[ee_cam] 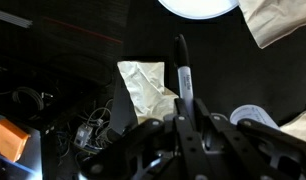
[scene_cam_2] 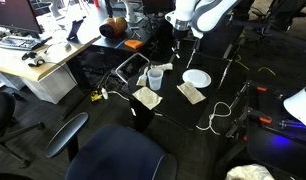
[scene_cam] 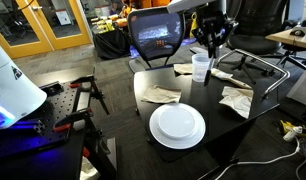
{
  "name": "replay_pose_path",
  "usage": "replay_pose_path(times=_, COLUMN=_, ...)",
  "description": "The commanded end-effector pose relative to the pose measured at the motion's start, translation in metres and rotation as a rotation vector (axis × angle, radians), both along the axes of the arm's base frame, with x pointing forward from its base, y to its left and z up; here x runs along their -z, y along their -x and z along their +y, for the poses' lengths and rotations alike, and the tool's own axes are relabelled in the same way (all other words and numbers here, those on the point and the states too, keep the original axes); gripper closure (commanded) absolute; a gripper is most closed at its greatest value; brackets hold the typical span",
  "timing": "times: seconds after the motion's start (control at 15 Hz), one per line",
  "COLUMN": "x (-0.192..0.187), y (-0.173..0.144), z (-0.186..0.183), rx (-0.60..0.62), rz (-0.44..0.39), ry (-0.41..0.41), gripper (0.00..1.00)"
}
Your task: Take the black pen out of the clear cup and place it on the table
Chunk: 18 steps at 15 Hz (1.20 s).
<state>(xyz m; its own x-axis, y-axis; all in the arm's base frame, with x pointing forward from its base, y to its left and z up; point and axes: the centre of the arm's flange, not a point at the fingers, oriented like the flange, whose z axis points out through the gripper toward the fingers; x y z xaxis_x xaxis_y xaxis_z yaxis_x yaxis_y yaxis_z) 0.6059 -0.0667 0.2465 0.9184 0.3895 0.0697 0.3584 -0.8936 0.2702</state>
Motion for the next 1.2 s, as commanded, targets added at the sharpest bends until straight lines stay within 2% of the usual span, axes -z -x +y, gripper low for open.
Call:
replay_pose_path(times=0.0, x=0.023, y=-0.016, z=-0.006, rx=-0.107, rz=0.028, ry=0.069, gripper=0.97)
replay_pose_path(times=0.53, x=0.071, y=-0.025, z=-0.008, rx=-0.308, rz=0.106, ry=0.131, gripper=0.97)
replay_pose_path(times=1.13, x=0.115, y=-0.020, z=-0.013, rx=-0.423, rz=0.187, ry=0.167, gripper=0.97)
